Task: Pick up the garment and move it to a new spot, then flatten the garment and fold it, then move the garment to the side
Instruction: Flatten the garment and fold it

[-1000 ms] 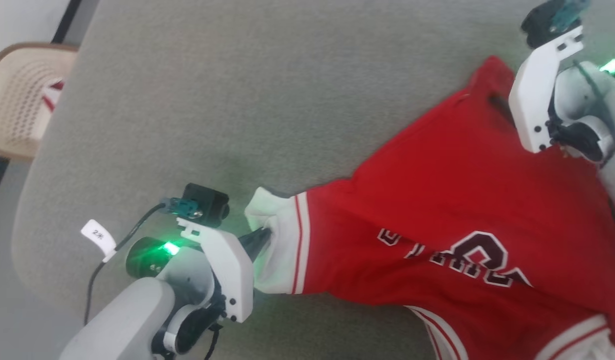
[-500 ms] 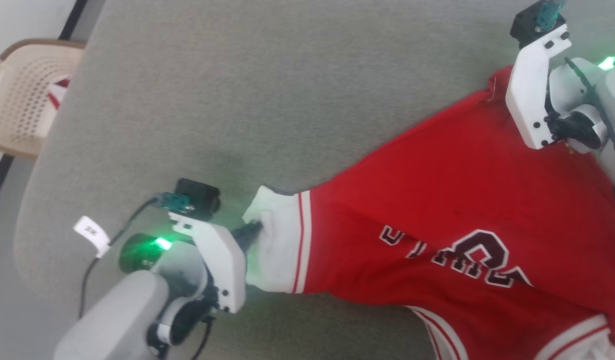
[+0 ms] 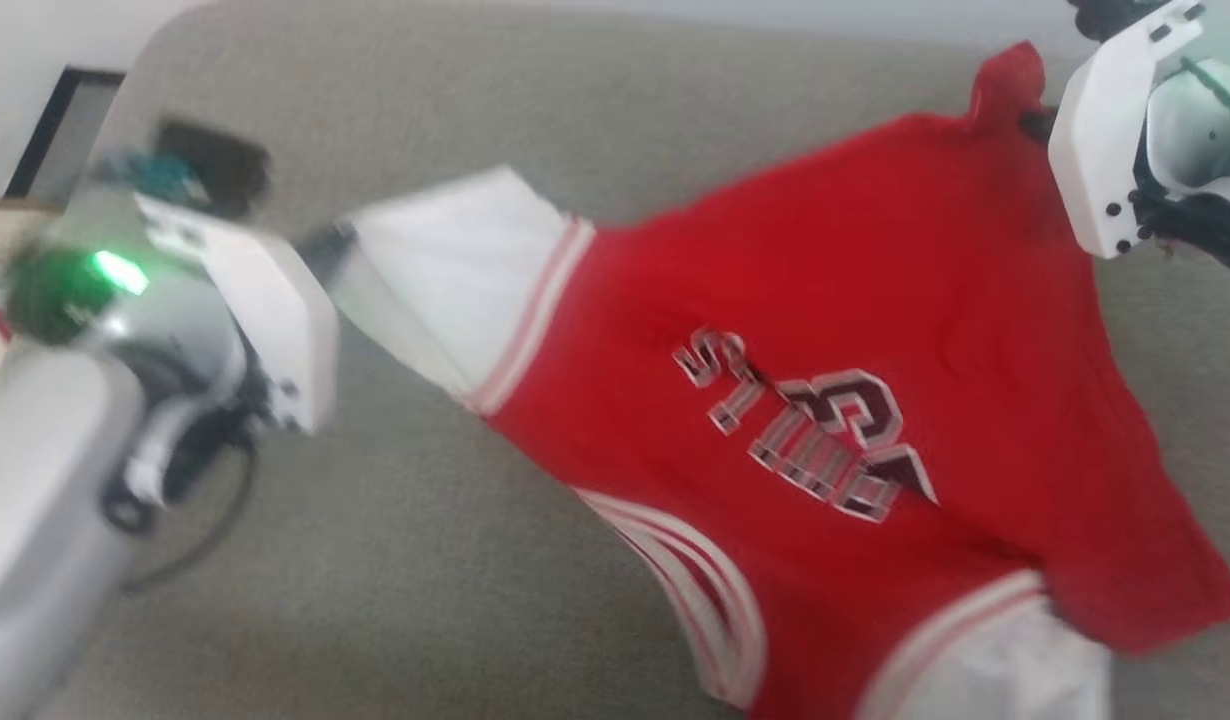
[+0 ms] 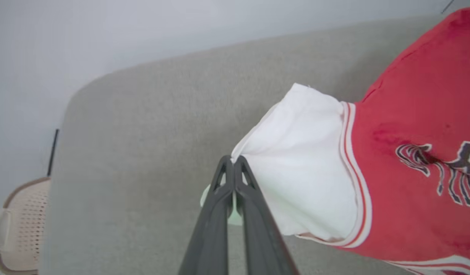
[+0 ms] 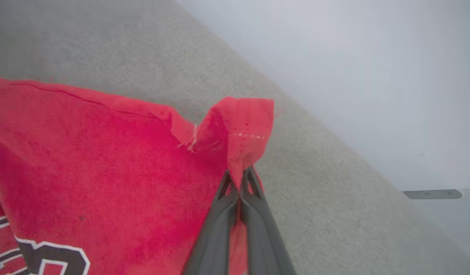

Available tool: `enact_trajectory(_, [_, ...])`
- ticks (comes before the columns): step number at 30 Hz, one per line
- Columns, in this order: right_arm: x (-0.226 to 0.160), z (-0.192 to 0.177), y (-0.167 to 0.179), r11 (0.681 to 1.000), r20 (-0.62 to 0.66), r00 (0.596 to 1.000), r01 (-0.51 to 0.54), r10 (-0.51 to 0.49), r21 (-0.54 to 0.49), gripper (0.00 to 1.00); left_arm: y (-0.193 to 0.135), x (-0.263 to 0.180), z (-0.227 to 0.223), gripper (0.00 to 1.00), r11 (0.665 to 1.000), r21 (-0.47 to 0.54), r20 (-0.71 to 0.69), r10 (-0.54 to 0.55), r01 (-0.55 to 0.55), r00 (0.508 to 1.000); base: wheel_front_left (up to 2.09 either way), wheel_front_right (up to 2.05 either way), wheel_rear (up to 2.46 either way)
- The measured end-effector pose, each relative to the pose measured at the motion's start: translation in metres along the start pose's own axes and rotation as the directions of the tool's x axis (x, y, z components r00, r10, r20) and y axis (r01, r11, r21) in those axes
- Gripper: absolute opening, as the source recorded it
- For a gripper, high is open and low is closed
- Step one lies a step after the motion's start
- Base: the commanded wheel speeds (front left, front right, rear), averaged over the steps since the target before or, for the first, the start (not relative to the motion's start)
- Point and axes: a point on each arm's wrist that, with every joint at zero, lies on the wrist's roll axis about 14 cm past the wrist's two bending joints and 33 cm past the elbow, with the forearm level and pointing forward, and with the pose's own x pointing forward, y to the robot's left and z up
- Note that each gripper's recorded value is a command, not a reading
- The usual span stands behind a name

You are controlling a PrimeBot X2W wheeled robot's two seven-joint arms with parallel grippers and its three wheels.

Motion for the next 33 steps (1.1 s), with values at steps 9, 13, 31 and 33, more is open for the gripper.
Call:
enact_trajectory(9, [-0.092, 0.068, -0.029, 0.992, 0.269, 0.956, 0.124, -0.12, 0.001, 0.0, 0.007, -0.038, 0.14, 0.0, 0.983, 0.174, 0.265, 0.012, -0.06, 0.964, 0.0, 0.0, 0.0])
enact_trajectory(13, [-0.13, 0.09, -0.036, 0.986, 0.356, 0.921, 0.167, -0.162, 0.017, 0.0, 0.007, -0.058, 0.189, 0.0, 0.974, 0.204, 0.363, 0.015, -0.096, 0.932, 0.0, 0.0, 0.0])
enact_trajectory(31, [-0.11, 0.135, -0.124, 0.913, 0.557, 0.741, 0.4, -0.376, 0.083, 0.0, -0.01, -0.016, 0.341, 0.0, 0.935, 0.21, 0.774, 0.021, -0.287, 0.633, 0.0, 0.0, 0.0])
enact_trajectory(33, [-0.107, 0.146, -0.138, 0.895, 0.611, 0.686, 0.436, -0.396, 0.091, 0.0, -0.011, -0.011, 0.357, 0.0, 0.929, 0.197, 0.822, 0.019, -0.314, 0.569, 0.0, 0.0, 0.0])
